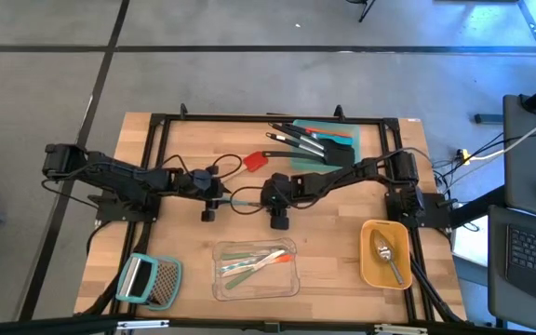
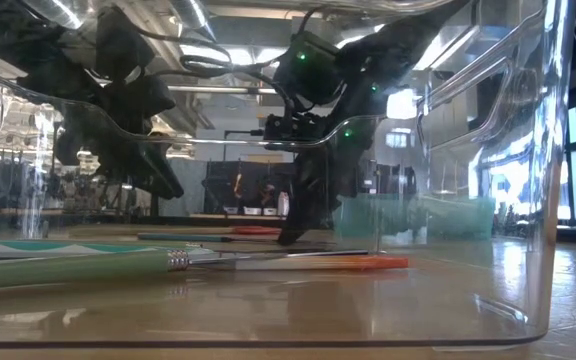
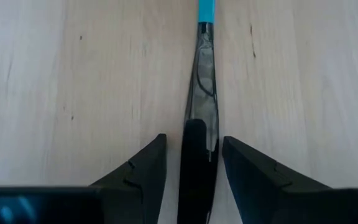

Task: Pick & Place Kitchen Items
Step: Put the blue table knife into the transparent bin

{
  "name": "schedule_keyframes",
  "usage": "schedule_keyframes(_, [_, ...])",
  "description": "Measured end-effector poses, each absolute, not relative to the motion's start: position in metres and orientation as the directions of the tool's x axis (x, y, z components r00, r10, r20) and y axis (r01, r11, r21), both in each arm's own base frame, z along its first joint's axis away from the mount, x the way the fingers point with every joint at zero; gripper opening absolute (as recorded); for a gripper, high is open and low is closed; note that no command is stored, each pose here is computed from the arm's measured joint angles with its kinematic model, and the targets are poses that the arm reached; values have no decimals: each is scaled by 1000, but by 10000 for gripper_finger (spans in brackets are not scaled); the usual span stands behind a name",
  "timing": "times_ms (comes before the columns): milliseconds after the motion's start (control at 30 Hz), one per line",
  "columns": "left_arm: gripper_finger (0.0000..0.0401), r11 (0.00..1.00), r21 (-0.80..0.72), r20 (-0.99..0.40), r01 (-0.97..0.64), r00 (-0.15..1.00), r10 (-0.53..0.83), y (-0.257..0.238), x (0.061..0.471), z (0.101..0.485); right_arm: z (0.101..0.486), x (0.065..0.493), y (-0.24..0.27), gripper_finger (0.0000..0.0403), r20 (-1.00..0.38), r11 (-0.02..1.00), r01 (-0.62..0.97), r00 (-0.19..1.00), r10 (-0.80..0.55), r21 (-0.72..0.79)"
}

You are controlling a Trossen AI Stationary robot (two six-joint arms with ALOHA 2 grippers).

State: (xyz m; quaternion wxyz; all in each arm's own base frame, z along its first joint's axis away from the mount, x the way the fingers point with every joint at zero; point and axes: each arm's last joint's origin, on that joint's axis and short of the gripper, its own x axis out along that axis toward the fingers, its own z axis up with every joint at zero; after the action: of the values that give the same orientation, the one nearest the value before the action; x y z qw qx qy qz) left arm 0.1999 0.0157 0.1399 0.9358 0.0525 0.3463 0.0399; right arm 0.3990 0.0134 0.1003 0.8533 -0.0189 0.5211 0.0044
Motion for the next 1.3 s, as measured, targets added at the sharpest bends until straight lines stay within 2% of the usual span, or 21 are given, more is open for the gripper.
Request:
schedule_keyframes(200, [139, 991, 125, -642, -39, 759, 111, 16, 200, 140, 100, 399, 5, 154, -893, 1000, 12, 450, -22, -19])
schedule_keyframes(500, [139, 992, 121, -639, -44, 761, 111, 16, 200, 140, 100, 399, 1, 93, -892, 999, 38, 452, -25, -8])
schedule_keyframes(633, [139, 992, 120, -639, -45, 761, 111, 16, 200, 140, 100, 399, 1, 89, -891, 998, 60, 453, -8, 22])
schedule_keyframes(933, [139, 992, 121, -639, -44, 761, 112, 16, 200, 140, 100, 399, 1, 86, -882, 985, 55, 454, 123, 165])
schedule_keyframes(1300, [139, 992, 122, -639, -44, 761, 113, 16, 200, 140, 100, 399, 0, 85, -883, 976, 109, 454, 120, 189])
